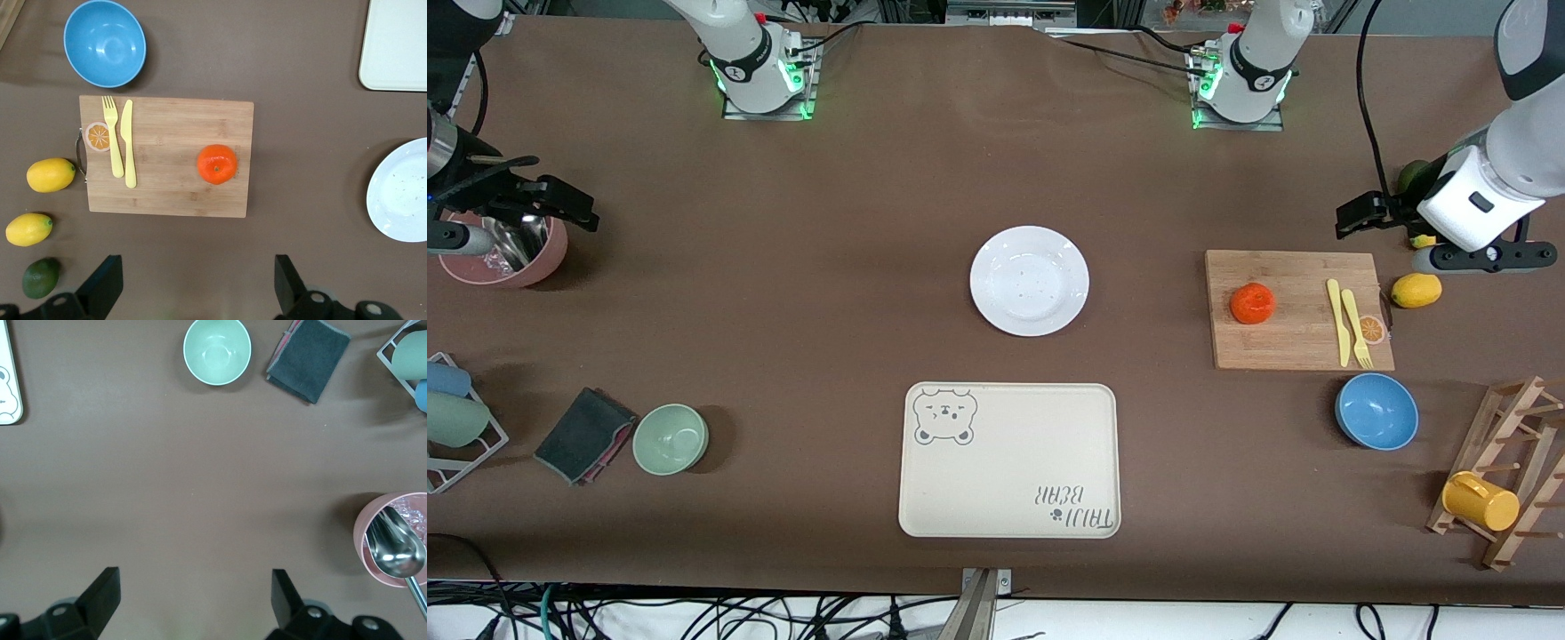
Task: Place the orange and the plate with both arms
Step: 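Lower the left gripper over the orange and close on it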
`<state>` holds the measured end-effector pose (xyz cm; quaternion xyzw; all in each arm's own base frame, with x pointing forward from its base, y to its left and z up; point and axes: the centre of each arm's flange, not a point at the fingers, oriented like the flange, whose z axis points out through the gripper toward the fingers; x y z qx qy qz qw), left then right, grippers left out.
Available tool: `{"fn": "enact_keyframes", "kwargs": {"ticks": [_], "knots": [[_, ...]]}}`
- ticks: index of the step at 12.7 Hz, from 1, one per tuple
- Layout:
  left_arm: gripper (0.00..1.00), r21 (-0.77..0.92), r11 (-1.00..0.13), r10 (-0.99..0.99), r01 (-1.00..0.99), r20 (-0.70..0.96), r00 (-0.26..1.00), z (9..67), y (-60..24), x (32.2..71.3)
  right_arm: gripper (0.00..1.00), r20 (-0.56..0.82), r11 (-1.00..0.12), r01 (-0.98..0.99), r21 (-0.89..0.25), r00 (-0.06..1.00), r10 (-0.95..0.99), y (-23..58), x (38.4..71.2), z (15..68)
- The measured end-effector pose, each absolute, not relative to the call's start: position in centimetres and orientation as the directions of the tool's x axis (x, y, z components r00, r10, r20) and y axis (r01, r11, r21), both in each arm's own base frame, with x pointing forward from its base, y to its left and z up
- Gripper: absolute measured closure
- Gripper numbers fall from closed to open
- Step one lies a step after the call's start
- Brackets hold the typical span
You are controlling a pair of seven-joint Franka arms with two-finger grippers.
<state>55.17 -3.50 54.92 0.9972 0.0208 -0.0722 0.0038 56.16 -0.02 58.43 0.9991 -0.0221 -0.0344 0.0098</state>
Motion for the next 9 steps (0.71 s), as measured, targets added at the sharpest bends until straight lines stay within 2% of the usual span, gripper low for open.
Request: {"fn": "enact_keyframes", "kwargs": {"ticks": [4,9], "knots": [[0.00,0.006,-0.999,0.032,0.033,-0.129,0.991,55.8,-3.9,53.8,0.00,-0.069,-0.999,-0.043,0.021,0.997,-0.045,0.0,56.2,58.4],[0.00,0.004,-0.999,0.035,0.036,-0.141,0.989,51.1,-3.8,53.5,0.00,-0.069,-0.999,-0.043,0.021,0.997,-0.045,0.0,56.2,58.4]]}}
